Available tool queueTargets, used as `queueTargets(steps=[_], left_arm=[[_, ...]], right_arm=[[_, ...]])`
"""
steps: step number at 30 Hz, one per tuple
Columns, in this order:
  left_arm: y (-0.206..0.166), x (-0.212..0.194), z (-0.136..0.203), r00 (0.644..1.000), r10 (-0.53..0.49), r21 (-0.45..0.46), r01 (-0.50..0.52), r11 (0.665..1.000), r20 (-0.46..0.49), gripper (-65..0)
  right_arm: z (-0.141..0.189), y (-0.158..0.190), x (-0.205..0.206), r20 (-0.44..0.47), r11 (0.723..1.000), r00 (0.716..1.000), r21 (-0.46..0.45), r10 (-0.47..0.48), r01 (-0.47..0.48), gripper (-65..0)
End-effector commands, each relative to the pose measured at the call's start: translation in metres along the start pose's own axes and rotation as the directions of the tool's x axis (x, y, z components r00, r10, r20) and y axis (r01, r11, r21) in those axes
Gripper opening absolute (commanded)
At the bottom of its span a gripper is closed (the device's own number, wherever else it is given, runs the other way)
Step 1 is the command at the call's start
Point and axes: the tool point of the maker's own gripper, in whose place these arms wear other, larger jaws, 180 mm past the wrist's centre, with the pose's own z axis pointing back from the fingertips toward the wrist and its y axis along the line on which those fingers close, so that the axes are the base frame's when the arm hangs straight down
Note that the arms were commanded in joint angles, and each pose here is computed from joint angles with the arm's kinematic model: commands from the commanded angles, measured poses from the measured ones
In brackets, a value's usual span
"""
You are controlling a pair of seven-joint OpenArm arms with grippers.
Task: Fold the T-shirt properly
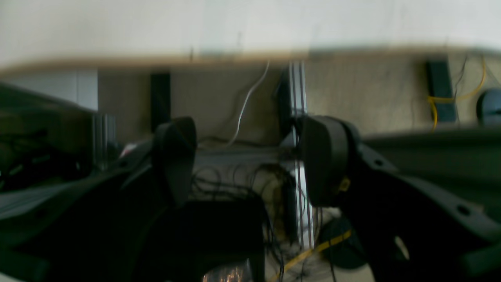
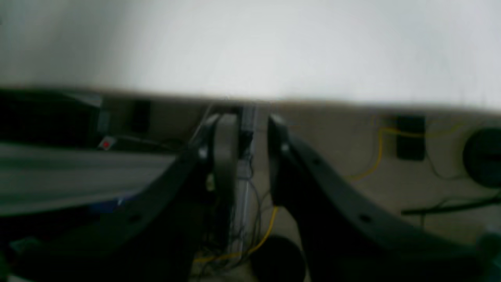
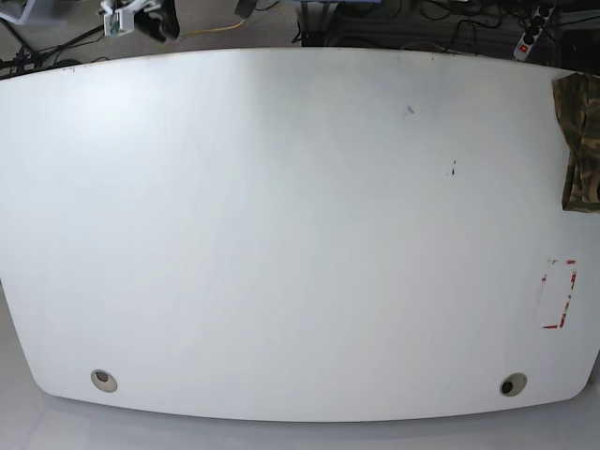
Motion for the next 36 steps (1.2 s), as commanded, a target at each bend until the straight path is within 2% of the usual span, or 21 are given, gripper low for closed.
queueTargets(steps=[1, 6, 12, 16, 18, 21, 26, 29, 36], left_arm=[[0.000, -0.025, 0.009, 0.998, 0.011, 0.004, -0.011, 1.000, -0.067, -25.8], [-0.005, -0.093, 0.012, 0.973, 0.035, -0.004, -0.036, 0.999, -0.227, -25.8], [-0.006, -0.148, -0.013, 0.941, -0.005, -0.060, -0.016, 0.998, -0.338, -25.7], [-0.004, -0.171, -0.039, 0.924, 0.003, -0.051, -0.024, 0.998, -0.382, -25.6], [-0.003, -0.181, -0.049, 0.913, 0.007, -0.045, -0.028, 0.999, -0.409, -25.6], [-0.001, -0.199, -0.066, 0.877, 0.008, -0.045, -0.034, 0.998, -0.481, -25.6], [0.001, -0.215, -0.095, 0.835, 0.027, -0.029, -0.052, 0.998, -0.549, -25.6], [0.003, -0.215, -0.113, 0.828, 0.037, -0.019, -0.058, 0.998, -0.560, -25.6], [0.001, -0.225, -0.146, 0.761, 0.072, 0.003, -0.091, 0.996, -0.644, -25.6]], right_arm=[[0.015, 0.002, -0.019, -0.030, 0.999, 0.998, -0.009, -0.051, 0.050, -53.3], [0.023, 0.017, -0.081, -0.166, 0.987, 0.973, 0.008, -0.160, 0.163, -53.4], [0.006, 0.020, -0.145, -0.334, 0.987, 0.930, -0.002, -0.153, 0.162, -53.4], [-0.015, 0.017, -0.174, -0.408, 0.988, 0.901, -0.012, -0.146, 0.155, -53.4], [-0.026, 0.016, -0.179, -0.419, 0.988, 0.897, -0.006, -0.142, 0.153, -53.4], [-0.050, 0.016, -0.182, -0.419, 0.988, 0.898, 0.007, -0.136, 0.152, -53.4], [-0.082, -0.003, -0.199, -0.479, 0.991, 0.868, -0.053, -0.130, 0.120, -53.4], [-0.093, -0.005, -0.203, -0.504, 0.992, 0.855, -0.058, -0.123, 0.109, -53.4], [-0.119, -0.012, -0.194, -0.509, 0.992, 0.852, -0.072, -0.124, 0.101, -53.1]])
